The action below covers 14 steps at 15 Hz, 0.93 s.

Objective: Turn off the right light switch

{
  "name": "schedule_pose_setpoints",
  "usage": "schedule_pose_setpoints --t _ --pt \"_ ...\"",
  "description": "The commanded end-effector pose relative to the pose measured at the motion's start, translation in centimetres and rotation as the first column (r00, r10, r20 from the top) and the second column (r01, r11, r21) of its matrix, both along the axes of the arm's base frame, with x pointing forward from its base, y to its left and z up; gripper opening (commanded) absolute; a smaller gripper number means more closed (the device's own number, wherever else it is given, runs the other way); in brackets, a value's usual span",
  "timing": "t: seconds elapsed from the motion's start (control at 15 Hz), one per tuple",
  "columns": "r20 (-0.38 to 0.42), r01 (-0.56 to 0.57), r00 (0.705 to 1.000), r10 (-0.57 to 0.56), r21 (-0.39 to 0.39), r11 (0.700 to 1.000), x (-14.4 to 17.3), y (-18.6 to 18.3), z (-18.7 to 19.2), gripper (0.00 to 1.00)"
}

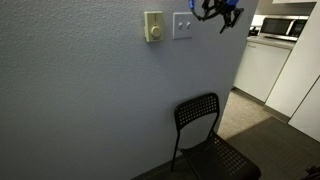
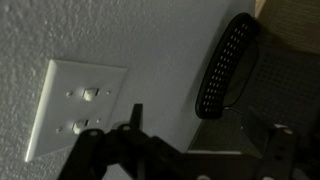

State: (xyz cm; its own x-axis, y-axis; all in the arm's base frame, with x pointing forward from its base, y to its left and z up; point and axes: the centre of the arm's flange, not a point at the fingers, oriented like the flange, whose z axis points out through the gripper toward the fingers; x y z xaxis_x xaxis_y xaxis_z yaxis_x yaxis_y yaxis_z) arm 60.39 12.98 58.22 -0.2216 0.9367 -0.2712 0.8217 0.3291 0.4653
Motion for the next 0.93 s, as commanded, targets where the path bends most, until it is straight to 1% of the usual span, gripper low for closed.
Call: schedule_pose_setpoints --t 0.0,0.07,0.2,0.47,0.6,0.67,0.73,0.87 --pt "0.002 -0.176 0.984 0.176 0.006 0.984 3.4 0.4 0.7 1.00" --pt "0.007 -0.203 0.979 0.203 0.005 0.979 4.2 0.4 0.6 1.00" --pt "0.014 -0.211 0.977 0.211 -0.001 0.977 5.9 0.0 0.0 1.00" --pt "0.051 -0.173 0.983 0.174 -0.025 0.985 8.3 -0.1 -1.3 1.00" --pt "0.090 -0.160 0.983 0.162 -0.026 0.987 8.8 0.3 -1.3 1.00" --pt "0.120 -0.131 0.984 0.131 -0.007 0.991 8.8 0.7 -1.1 1.00" --pt "0.124 -0.113 0.986 0.111 0.007 0.994 8.6 1.0 -1.0 1.00" --pt "0.124 -0.033 0.992 0.028 0.039 0.999 8.2 1.3 -0.9 1.00"
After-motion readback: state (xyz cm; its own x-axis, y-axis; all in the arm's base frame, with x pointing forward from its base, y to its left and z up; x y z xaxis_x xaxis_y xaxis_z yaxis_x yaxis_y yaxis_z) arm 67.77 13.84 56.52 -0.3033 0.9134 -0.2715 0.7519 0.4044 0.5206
